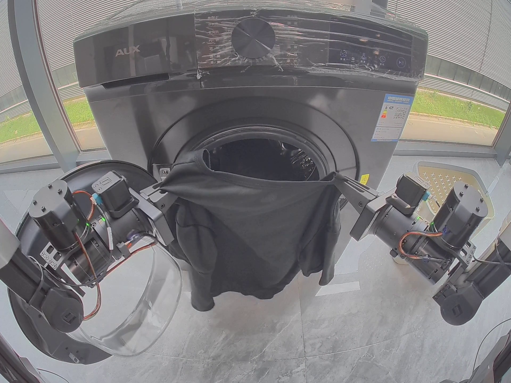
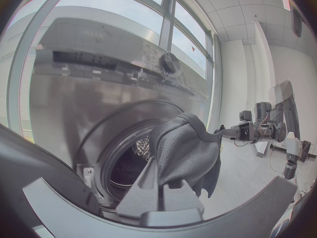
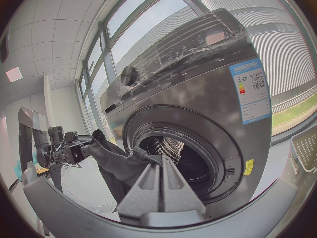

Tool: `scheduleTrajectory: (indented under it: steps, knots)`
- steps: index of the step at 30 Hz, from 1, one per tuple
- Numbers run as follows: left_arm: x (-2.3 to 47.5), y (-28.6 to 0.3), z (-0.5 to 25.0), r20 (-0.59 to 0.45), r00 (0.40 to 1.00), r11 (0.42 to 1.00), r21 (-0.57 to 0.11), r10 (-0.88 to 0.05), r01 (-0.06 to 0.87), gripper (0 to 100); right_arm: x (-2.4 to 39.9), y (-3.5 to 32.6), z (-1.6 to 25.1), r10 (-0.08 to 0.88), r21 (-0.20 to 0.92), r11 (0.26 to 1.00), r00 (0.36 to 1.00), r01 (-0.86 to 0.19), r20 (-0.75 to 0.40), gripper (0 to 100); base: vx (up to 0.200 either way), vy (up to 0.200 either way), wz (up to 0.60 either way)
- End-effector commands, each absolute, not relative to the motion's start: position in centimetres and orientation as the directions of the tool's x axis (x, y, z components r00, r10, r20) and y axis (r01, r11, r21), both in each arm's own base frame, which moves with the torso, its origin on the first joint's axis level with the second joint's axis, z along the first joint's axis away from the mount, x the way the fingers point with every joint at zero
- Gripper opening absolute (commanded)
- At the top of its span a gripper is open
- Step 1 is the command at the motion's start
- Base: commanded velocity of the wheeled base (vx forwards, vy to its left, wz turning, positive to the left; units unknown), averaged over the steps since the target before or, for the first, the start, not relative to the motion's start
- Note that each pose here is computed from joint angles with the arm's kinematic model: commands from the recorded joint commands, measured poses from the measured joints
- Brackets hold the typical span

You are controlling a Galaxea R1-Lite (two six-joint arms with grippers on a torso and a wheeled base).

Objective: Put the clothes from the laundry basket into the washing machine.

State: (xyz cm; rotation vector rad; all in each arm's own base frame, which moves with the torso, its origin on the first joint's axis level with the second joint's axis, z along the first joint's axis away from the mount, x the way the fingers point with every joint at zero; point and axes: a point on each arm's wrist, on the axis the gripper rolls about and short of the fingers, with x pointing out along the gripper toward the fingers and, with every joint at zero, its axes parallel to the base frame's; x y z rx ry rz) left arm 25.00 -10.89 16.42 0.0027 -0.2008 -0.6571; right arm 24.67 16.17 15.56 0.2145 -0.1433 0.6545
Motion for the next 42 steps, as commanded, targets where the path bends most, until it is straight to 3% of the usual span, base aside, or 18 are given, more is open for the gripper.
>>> scheduleTrajectory:
  steps: [1,19,42]
  knots:
    - [24.2,-10.2,17.7,0.23,0.774,0.804,0.079,-0.59,0.59,0,24.1,16.4,16.0,0.599,0.144,0.762,0.772,-0.631,0.214,0,0.0,0.0,0.0]
    - [23.5,-9.9,17.1,0.203,0.782,0.806,0.078,-0.589,0.587,0,22.6,16.0,19.8,0.589,0.117,0.745,0.73,-0.657,0.346,0,0.0,0.0,0.0]
    - [22.8,-9.7,17.4,0.211,0.777,0.802,0.076,-0.593,0.592,0,22.4,16.1,19.9,0.592,0.117,0.741,0.726,-0.661,0.351,0,0.0,0.0,0.0]
